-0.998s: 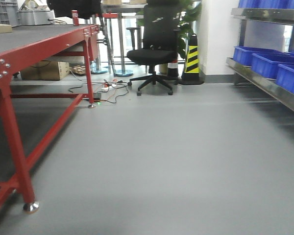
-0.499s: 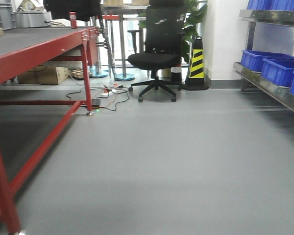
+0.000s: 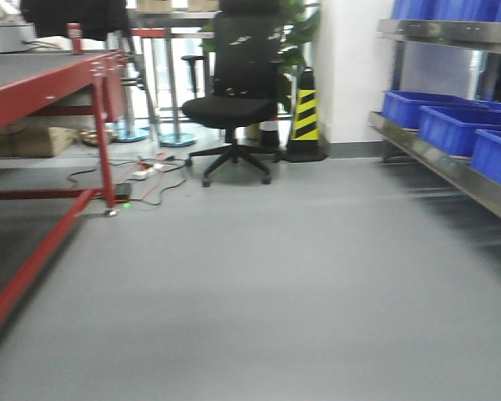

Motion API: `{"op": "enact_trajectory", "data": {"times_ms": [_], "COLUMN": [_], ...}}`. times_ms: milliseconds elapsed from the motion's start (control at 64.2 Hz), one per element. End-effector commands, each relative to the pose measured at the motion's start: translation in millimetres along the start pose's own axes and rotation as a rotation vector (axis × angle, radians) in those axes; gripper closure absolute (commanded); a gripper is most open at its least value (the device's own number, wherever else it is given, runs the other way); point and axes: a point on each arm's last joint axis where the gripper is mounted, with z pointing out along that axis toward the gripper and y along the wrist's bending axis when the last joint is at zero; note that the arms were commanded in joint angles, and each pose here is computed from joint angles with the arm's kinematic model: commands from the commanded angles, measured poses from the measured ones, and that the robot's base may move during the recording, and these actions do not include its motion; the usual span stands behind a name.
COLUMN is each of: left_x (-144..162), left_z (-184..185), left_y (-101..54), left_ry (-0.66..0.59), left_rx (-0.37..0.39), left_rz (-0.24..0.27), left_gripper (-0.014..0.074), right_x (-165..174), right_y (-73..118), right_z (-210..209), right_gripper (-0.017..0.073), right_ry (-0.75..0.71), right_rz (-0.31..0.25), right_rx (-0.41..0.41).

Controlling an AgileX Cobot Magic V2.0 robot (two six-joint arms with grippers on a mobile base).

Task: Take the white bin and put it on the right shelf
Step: 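Hold the bin with both grippers while driving to the blue-crate shelf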

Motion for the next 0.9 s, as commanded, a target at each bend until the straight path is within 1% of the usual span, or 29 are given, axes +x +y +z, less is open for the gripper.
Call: {"op": "enact_trajectory", "data": {"times_ms": [0, 888], "left_x": [6.2, 6.2], "left_z": [0.6, 0.6], "left_y": [-55.3, -55.3], "left_ry": [0.101, 0.101], "left_rx": [0.276, 0.276], "left_rz": [0.072, 0.072], "left_gripper": [0.0680, 0.0680], "right_x": [-8.3, -8.8], "right_y": [47.6, 47.0], "right_z": [-2.3, -2.1], "right_gripper": [0.0324, 0.0324], "right_ry": [-0.035, -0.040], "right_rz": [-0.009, -0.008], "right_rx": [-0.253, -0.246]}}
